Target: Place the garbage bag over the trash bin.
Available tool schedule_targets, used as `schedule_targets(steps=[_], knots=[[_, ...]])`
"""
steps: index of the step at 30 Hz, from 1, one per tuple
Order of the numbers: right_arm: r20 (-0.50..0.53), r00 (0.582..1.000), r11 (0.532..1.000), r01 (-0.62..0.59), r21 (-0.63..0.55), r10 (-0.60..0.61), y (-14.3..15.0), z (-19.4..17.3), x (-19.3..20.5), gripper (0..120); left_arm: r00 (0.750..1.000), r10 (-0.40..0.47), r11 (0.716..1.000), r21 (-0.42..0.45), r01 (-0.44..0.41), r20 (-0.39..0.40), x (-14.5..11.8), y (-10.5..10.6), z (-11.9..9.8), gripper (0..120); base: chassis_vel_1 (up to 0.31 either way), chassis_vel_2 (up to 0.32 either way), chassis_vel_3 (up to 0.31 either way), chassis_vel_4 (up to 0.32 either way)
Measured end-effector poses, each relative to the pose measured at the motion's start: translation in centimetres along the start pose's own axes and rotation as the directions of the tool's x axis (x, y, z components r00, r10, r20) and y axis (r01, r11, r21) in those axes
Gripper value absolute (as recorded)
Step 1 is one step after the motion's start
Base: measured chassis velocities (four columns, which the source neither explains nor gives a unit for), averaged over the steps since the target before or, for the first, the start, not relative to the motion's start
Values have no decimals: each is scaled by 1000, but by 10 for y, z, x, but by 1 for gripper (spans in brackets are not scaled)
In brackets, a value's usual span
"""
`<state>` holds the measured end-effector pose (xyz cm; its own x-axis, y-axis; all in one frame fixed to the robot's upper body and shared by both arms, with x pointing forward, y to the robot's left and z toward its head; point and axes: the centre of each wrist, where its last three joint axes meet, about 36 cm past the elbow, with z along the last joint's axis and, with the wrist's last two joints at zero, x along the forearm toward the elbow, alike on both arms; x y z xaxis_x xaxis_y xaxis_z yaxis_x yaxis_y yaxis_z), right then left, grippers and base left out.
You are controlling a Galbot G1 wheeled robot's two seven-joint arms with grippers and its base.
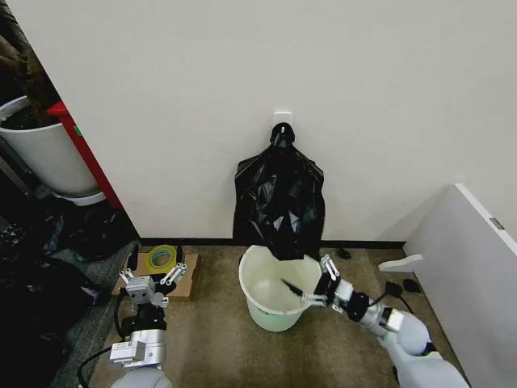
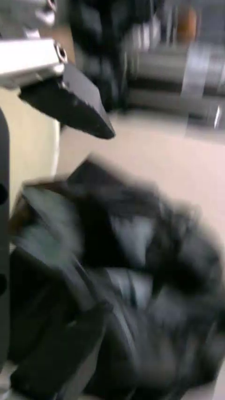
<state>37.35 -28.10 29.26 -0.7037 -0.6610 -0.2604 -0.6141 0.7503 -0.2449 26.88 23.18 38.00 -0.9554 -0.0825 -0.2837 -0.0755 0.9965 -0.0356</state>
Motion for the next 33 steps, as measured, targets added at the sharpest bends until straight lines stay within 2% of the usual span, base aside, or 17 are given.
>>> schedule_targets(steps=[1, 3, 6, 9, 13, 15, 16, 18, 19, 20, 24, 26, 28, 29, 30, 31, 33], knots=[[0, 1000, 1000, 0, 0, 0, 0, 0, 0, 98, 1000, 0, 1000, 0, 0, 0, 0, 0, 0, 100, 0, 0, 0, 0], [-54, 990, 985, -134, -108, 128, 16, 1, -3, 100, 1000, 0, 1000, 0, 0, 2, -1, 1, -1, 100, 0, 0, 0, 0], [-103, 973, 960, -221, -171, 206, 24, 2, -7, 100, 1000, -2, 1000, 1, 2, 3, -1, 2, -1, 100, 0, 0, 0, 0], [-141, 936, 924, -343, -167, 322, 28, 1, -17, 100, 1000, -2, 1000, 2, 2, 3, -2, 2, -1, 100, 0, 0, 0, 0], [-108, 907, 900, -418, -122, 407, 30, -4, -37, 100, 1000, -2, 1000, 0, 2, -1, -2, 3, 2, 100, 0, 0, 0, 0], [-43, 909, 909, -415, -37, 414, 31, -11, -52, 100, 1000, -2, 1000, 1, 2, -3, -3, 3, 3, 100, 0, 0, 0, 0], [-43, 909, 909, -415, -37, 414, 31, -11, -52, 100, 1000, -2, 1000, 1, 2, -3, -3, 3, 3, 100, 0, 0, 0, 0], [27, 933, 921, -358, 154, 358, 28, -18, -65, 98, 1000, -2, 1000, 2, 2, -6, -3, 2, 5, 100, 0, 0, 0, 0], [51, 945, 906, -325, 270, 324, 25, -21, -69, 95, 1000, -3, 1000, 3, 3, -8, -4, 1, 7, 100, 0, 0, 0, 0], [51, 945, 906, -325, 270, 324, 25, -21, -69, 95, 1000, -3, 1000, 3, 3, -8, -4, 1, 7, 100, 0, 0, 0, 0], [40, 978, 815, -194, 547, 206, 14, -18, -74, 79, 1000, -5, 1000, 2, 5, -14, -4, 1, 9, 100, 0, 0, 0, 0], [25, 982, 792, -167, 587, 188, 11, -15, -74, 79, 1000, -6, 1000, 2, 6, -14, -4, 1, 10, 100, 0, 0, 0, 0], [-24, 988, 720, -94, 688, 152, -1, -7, -73, 79, 1000, -11, 1000, 4, 11, -16, -4, 1, 11, 100, 0, 0, 0, 0], [-24, 988, 720, -94, 688, 152, -1, -7, -73, 79, 1000, -11, 1000, 4, 11, -16, -4, 1, 11, 100, 0, 0, 0, 0], [-47, 989, 691, -66, 720, 143, -5, -4, -74, 80, 1000, -12, 1000, 4, 12, -17, -4, 1, 11, 100, 0, 0, 0, 0], [-47, 989, 691, -66, 720, 143, -5, -4, -74, 80, 1000, -12, 1000, 4, 12, -17, -4, 1, 11, 100, 0, 0, 0, 0], [-103, 982, 650, -27, 759, 161, -7, 1, -80, 81, 1000, -19, 1000, 6, 19, -20, -5, 0, 13, 100, 0, 0, 0, 0]])
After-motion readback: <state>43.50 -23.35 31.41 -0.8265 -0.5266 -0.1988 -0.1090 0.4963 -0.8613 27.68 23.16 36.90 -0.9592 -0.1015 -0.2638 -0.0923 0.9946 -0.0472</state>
